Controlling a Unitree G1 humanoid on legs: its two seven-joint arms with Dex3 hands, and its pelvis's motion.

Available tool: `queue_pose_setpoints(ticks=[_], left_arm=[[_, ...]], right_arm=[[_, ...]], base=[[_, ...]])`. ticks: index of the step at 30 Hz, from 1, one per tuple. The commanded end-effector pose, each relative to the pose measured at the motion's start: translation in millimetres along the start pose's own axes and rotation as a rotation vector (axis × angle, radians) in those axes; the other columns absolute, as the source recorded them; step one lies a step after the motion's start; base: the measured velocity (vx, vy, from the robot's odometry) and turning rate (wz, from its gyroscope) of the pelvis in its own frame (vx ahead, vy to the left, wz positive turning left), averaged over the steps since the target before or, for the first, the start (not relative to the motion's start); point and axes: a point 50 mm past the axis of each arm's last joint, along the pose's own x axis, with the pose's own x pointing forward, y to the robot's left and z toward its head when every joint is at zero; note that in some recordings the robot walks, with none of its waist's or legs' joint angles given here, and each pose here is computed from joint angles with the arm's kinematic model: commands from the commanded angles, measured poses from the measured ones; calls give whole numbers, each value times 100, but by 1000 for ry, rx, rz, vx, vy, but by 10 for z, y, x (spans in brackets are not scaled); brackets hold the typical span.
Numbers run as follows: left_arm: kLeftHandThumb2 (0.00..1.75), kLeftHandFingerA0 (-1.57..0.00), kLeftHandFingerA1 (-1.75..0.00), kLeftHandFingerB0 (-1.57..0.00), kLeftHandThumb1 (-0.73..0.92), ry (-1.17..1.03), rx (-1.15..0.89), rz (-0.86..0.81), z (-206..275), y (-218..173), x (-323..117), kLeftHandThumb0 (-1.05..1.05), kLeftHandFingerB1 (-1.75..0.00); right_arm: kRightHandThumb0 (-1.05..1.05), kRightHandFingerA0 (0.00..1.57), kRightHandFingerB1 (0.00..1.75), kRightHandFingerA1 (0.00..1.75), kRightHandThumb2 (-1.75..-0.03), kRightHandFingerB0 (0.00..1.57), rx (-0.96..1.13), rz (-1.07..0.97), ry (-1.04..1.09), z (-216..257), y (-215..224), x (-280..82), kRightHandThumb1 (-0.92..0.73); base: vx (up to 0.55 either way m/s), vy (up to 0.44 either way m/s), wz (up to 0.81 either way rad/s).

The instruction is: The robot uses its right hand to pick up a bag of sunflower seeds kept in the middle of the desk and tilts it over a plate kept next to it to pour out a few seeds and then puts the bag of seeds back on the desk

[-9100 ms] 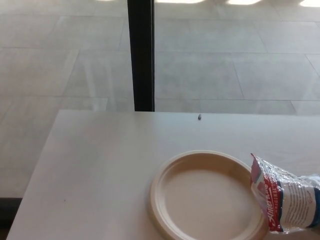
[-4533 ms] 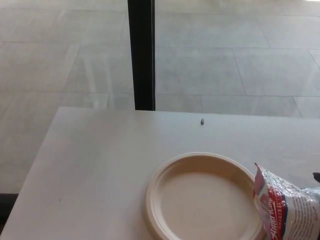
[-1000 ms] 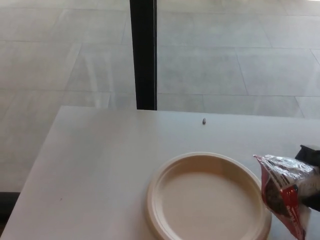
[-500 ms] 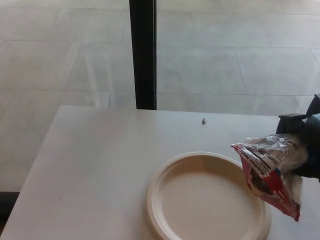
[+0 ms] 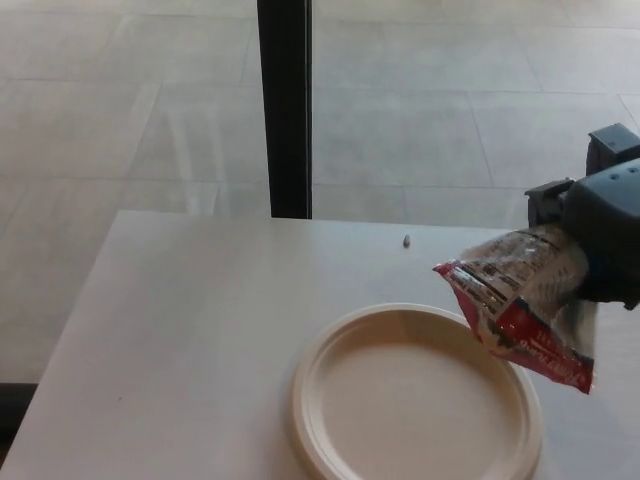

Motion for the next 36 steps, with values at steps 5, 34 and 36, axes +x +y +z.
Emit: queue_pose_setpoints(ticks=[5,34,36], left_arm=[[63,-45,-54,-46,75,-18,47,-2,58,43,2,-68,-40],[63,-44,-56,-49,75,-65,57,1,259,82,67,-66,-41],[63,-46,-60,-51,75,-71,42,1,276,77,76,-67,-42]], right_arm=[[-43,97,103,169,-71,84,-62,26,118,50,-194,143,-61],[-67,97,134,175,-63,81,-574,-160,34,589,-510,157,-75],[-66,98,136,175,-64,82,-583,-188,25,638,-533,142,-81]], base=[[0,0,0],[0,0,0],[0,0,0]])
